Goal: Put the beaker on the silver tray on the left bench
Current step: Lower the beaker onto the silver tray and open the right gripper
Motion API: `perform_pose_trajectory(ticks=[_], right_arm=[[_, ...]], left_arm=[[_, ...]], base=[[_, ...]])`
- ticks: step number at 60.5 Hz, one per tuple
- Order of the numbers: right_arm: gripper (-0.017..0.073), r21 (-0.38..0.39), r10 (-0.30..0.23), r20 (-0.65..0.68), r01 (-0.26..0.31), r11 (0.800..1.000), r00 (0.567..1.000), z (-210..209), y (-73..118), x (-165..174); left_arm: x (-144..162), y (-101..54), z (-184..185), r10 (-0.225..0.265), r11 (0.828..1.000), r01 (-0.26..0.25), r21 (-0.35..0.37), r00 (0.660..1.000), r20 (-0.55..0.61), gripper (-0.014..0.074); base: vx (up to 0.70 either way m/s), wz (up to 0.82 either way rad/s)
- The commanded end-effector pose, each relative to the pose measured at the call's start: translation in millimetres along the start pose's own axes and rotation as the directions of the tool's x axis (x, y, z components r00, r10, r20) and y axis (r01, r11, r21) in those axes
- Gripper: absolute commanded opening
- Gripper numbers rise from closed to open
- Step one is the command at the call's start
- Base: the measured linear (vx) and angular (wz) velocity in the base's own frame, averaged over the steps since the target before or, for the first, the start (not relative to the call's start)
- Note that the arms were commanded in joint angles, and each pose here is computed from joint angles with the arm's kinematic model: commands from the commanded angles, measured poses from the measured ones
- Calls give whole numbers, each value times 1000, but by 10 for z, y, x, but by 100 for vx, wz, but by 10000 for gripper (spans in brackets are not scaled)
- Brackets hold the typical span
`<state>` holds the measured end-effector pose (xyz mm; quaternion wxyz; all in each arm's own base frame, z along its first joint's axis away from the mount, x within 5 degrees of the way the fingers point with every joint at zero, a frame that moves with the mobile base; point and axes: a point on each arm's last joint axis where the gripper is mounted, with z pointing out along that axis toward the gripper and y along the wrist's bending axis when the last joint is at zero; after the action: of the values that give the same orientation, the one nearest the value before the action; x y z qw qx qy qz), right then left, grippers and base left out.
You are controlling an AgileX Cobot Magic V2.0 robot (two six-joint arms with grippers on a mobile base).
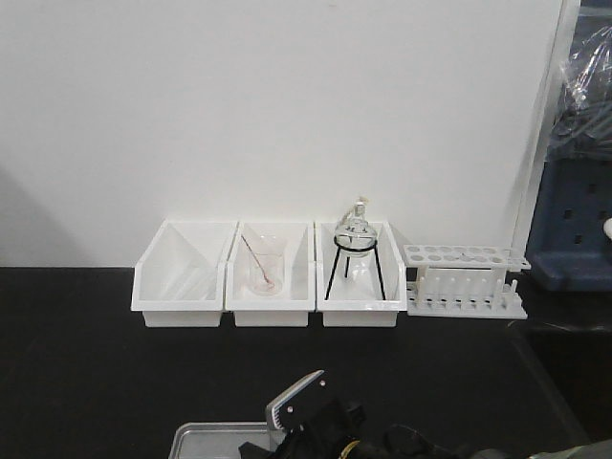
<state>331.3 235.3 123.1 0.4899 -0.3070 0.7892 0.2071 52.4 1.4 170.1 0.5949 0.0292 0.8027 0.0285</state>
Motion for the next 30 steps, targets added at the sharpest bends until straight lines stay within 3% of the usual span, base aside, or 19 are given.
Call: perform_pose_trajectory(ticks=[1, 18, 30], right_arm=[[-3, -13, -21, 130, 23, 1000, 991, -37, 6, -273], [25, -8, -14, 55, 14, 1000, 998, 48, -7, -87], [137, -7, -13, 49, 13, 1000, 999, 48, -9, -82]], left_arm=[[-15, -7, 15, -3, 1000, 3, 5, 998, 70, 1], [-15, -7, 15, -3, 1000, 3, 5, 998, 70, 1], [-15, -7, 15, -3, 1000, 3, 5, 998, 70, 1]], base=[[0, 0], [0, 0], [0, 0]])
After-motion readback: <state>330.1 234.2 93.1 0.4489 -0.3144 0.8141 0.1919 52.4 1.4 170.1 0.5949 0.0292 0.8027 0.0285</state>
